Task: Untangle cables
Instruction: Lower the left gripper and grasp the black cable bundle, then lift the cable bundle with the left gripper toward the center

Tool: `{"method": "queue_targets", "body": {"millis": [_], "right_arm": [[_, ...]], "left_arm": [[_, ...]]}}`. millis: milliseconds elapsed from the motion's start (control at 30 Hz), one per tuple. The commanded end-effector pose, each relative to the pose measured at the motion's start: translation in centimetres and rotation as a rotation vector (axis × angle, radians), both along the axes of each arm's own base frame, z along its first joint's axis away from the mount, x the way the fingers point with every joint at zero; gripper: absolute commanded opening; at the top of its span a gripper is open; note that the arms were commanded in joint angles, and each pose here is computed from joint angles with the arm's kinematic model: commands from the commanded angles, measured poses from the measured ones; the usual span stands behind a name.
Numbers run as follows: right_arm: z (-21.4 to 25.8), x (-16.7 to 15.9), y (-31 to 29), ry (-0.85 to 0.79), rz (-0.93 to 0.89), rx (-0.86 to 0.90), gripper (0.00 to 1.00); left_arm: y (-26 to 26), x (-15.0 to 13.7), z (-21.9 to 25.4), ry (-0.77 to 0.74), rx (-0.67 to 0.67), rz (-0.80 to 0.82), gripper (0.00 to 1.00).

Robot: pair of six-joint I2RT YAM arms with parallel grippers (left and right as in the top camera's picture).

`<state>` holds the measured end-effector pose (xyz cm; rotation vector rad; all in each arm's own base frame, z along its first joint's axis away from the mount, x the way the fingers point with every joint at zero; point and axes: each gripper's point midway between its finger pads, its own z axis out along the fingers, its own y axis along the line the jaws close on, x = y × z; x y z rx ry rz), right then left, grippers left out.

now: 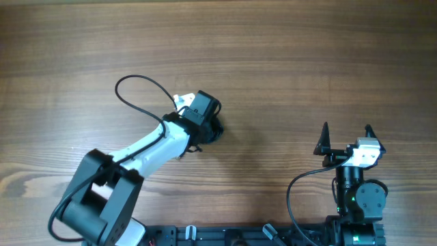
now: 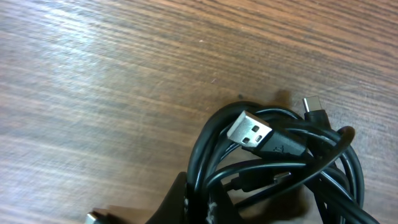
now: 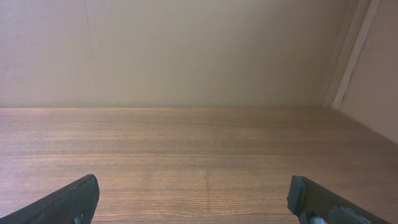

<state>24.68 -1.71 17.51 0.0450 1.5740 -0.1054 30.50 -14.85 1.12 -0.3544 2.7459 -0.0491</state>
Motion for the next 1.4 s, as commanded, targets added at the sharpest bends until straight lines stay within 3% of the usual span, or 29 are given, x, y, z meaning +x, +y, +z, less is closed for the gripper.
{"method": "queue_targets", "body": {"millis": [0,133,300,500,600,700,800,900,1000,1033,1100,1367], "right_arm": [[0.0,0.0,0.2,-0.006,0.011,0.014,1.0],[0.0,0.0,0.2,-0.006,0.011,0.014,1.0],[0.0,0.0,0.2,-0.006,0.011,0.014,1.0],[0.0,0.1,0.9,-0.006,0.053,0.061,1.0],[-0.3,0.0,2.9,0.006,0.165,0.277,1.0],[0.0,-0.2,4.9,0.028,0.275,0.662,1.0],[0.1,-0.3,5.5,0.06,0.291,1.042,1.0],[0.1,-0.3,5.4,0.067,0.273,1.225,1.0],[0.0,-0.2,5.1,0.058,0.262,1.152,1.0],[-0.2,-0.3,5.7,0.072,0.304,0.915,1.0],[-0.5,-0.5,6.8,0.097,0.371,0.74,1.0],[-0.8,-1.2,10.1,0.254,0.539,0.739,0.99]], "left_arm": [[-0.2,1.1,5.4,-0.122,-0.058,0.026,0.04],[0.1,0.8,11.1,-0.237,-0.214,0.169,0.04],[0.5,0.2,16.6,-0.374,-0.318,0.169,0.04],[1.2,-1.0,19.0,-0.444,-0.231,-0.015,0.04],[1.3,-1.3,18.7,-0.436,-0.154,-0.12,0.04],[0.1,-1.6,18.8,-0.442,-0.12,-0.305,0.04],[-4.0,-2.9,19.9,-0.475,-0.211,-0.623,0.04],[-6.9,-4.6,20.9,-0.518,-0.284,-0.873,0.04],[-7.3,-5.0,21.0,-0.539,-0.271,-0.954,0.04],[-7.3,-5.0,21.1,-0.547,-0.26,-0.971,0.04],[-7.3,-5.0,21.1,-0.548,-0.261,-0.971,0.04],[-9.1,-6.2,22.4,-0.577,-0.38,-1.049,0.04]]}}
